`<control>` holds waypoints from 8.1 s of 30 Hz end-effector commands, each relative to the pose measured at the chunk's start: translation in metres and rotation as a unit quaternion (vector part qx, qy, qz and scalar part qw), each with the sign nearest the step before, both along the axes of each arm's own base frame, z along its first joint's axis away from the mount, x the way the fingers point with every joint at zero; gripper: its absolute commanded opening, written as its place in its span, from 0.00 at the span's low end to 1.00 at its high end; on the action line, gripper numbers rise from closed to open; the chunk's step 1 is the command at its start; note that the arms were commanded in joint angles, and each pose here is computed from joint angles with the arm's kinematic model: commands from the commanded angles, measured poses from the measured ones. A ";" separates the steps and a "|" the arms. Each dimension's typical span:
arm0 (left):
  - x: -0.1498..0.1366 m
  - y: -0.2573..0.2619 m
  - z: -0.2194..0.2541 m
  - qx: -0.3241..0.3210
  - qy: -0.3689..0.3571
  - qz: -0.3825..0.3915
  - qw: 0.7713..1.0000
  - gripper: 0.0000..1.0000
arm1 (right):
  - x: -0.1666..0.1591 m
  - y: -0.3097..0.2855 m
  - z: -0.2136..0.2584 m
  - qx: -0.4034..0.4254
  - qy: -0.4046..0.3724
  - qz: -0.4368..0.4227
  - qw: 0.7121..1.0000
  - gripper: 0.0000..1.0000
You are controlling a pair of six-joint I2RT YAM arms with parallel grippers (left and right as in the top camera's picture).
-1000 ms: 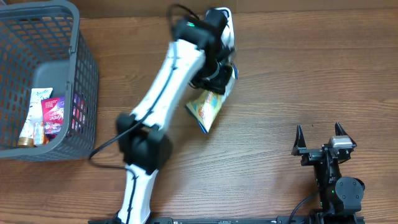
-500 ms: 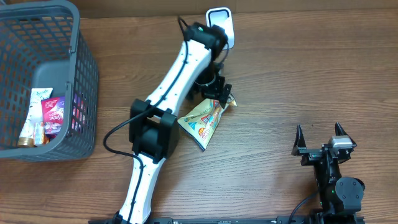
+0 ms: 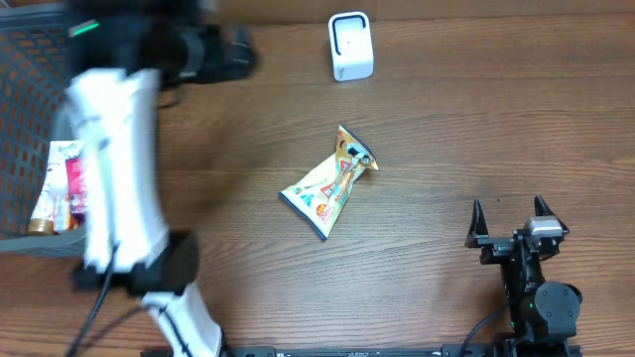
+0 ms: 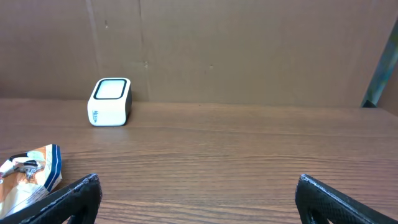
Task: Scan the item barcode
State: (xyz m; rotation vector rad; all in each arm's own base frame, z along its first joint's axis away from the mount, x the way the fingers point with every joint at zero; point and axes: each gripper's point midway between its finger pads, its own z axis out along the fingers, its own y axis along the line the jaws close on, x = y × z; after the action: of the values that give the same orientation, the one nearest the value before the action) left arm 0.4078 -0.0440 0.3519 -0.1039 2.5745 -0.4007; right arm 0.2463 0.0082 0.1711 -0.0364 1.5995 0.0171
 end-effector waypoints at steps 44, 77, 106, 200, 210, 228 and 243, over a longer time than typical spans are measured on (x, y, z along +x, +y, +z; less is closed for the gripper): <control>-0.066 0.265 -0.248 0.086 0.322 0.299 0.894 1.00 | 0.000 -0.002 -0.001 0.001 -0.003 -0.006 1.000 1.00; -0.018 0.279 -0.127 0.086 0.142 0.329 0.930 0.04 | 0.000 -0.002 -0.001 0.001 -0.003 -0.005 1.000 1.00; -0.037 -0.025 -0.031 0.101 0.040 0.020 0.994 0.04 | 0.000 -0.002 -0.001 0.001 -0.003 -0.006 1.000 1.00; -0.130 0.328 -0.263 0.238 0.267 0.330 0.874 0.99 | 0.000 -0.002 -0.001 0.001 -0.003 -0.005 1.000 1.00; -0.130 0.328 -0.297 0.250 0.252 0.314 0.880 0.79 | 0.000 -0.002 -0.001 0.001 -0.003 -0.005 1.000 1.00; -0.107 0.312 -0.313 0.195 0.204 0.288 0.915 0.20 | 0.000 -0.002 -0.001 0.001 -0.003 -0.005 1.000 1.00; -0.069 0.306 -0.239 0.150 0.103 0.298 0.937 0.04 | 0.000 -0.002 -0.001 0.001 -0.003 -0.005 1.000 1.00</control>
State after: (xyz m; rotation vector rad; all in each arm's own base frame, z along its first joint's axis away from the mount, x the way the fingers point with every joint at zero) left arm 0.3004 0.2681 0.0515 -0.8856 2.7878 0.3798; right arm 0.2463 0.0082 0.1709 -0.0367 1.6003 0.0168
